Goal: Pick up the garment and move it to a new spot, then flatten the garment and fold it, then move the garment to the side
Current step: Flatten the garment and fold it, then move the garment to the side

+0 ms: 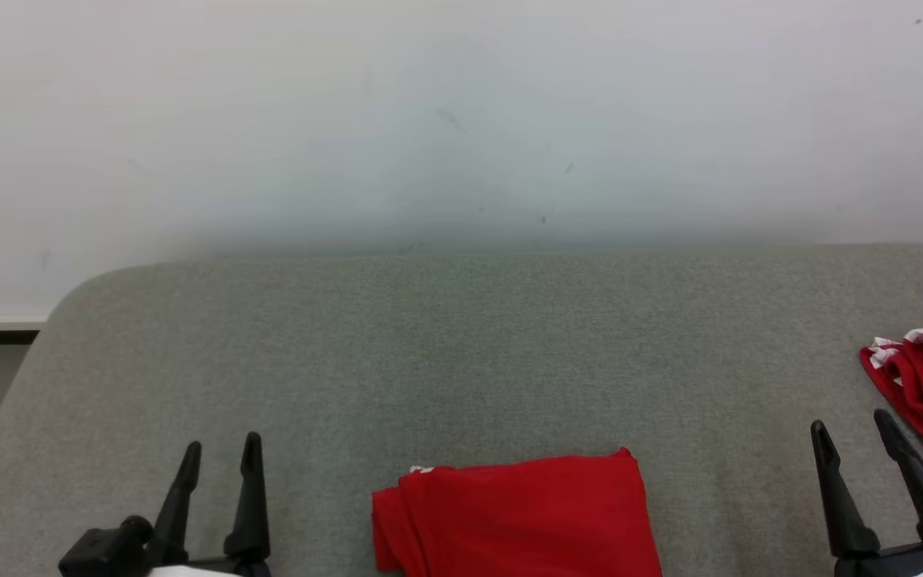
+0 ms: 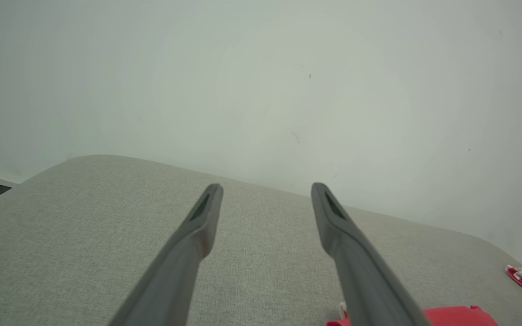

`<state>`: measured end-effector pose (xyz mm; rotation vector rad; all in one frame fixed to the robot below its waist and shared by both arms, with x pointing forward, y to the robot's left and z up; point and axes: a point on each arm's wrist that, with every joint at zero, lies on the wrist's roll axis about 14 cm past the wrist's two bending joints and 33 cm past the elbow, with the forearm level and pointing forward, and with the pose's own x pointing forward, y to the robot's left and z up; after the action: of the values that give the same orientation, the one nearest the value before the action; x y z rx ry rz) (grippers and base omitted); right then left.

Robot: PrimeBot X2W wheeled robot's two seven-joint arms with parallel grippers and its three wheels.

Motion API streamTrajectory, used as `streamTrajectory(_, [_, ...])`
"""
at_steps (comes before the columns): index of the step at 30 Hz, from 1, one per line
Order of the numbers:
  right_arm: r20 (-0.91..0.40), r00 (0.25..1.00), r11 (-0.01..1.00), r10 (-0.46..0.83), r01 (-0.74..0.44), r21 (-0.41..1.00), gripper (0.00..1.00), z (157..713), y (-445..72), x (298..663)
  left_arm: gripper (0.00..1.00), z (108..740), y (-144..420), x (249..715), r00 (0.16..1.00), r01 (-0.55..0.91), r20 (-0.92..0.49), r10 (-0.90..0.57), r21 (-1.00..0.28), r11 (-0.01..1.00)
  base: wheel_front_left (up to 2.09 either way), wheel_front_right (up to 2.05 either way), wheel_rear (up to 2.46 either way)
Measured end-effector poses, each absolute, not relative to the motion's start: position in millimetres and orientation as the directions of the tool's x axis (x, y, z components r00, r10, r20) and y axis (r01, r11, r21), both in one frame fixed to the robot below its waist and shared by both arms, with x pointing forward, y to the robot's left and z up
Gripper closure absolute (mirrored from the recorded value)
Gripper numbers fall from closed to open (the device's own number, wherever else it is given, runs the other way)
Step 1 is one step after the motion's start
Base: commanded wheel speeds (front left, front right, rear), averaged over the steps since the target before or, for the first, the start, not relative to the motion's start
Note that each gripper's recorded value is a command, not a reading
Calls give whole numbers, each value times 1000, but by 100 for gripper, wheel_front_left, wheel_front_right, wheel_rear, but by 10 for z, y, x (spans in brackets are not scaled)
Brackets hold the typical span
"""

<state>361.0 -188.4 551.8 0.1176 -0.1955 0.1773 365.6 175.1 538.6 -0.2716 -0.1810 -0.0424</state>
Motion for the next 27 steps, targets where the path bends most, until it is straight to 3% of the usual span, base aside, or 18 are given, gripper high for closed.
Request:
streamTrajectory(18, [110,977,969,183,-198,145,0,5183,-1706,3518,0,5284,1637,3713,985,105,156,-73,-206,973,0,0,0])
streamTrajectory(27, [2,940,923,342,-337,186,0,5010,-1130,3705,0,5282,1646,3695,985,106,156,-74,-206,973,0,0,0])
